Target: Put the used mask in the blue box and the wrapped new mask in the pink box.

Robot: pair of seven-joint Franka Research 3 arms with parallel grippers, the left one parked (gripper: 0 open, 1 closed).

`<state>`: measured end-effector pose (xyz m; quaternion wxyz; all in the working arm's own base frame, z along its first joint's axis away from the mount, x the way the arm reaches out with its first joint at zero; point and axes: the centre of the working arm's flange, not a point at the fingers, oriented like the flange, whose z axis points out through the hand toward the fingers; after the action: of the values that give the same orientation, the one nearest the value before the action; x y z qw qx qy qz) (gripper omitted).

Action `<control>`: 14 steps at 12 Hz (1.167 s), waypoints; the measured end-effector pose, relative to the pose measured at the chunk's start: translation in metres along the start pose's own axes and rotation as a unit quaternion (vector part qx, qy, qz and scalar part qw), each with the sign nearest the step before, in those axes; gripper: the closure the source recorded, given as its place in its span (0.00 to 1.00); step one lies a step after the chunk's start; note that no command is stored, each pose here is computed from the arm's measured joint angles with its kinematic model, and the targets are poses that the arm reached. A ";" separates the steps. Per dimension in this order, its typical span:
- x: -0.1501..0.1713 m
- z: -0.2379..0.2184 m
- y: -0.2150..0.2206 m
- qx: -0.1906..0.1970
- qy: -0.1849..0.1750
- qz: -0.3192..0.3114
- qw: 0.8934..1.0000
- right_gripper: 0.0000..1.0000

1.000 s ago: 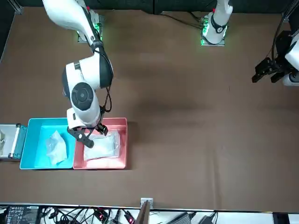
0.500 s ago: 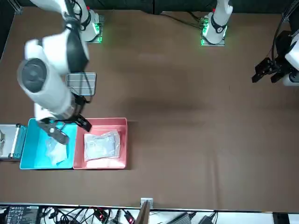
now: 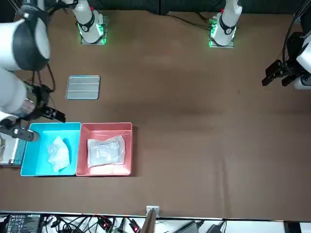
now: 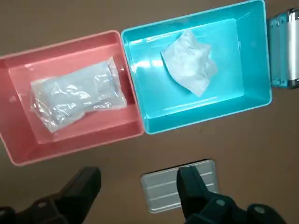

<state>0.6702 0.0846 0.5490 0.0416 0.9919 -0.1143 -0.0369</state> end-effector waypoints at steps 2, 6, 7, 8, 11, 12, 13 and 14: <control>-0.003 -0.005 0.036 0.010 -0.008 -0.035 0.999 0.00; -0.037 -0.028 0.080 0.021 -0.007 -0.070 0.997 0.00; -0.045 -0.036 0.088 0.024 -0.002 -0.072 0.997 0.00; -0.052 -0.044 0.097 0.026 0.002 -0.071 0.997 0.00; -0.071 -0.061 0.121 0.034 0.013 -0.065 0.997 0.00; -0.077 -0.063 0.127 0.036 0.013 -0.064 0.997 0.00; -0.083 -0.063 0.131 0.037 0.011 -0.063 0.997 0.00; -0.090 -0.063 0.134 0.038 0.010 -0.063 0.997 0.00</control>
<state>0.5583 -0.0203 0.6295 0.0027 0.9983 -0.0526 -0.0255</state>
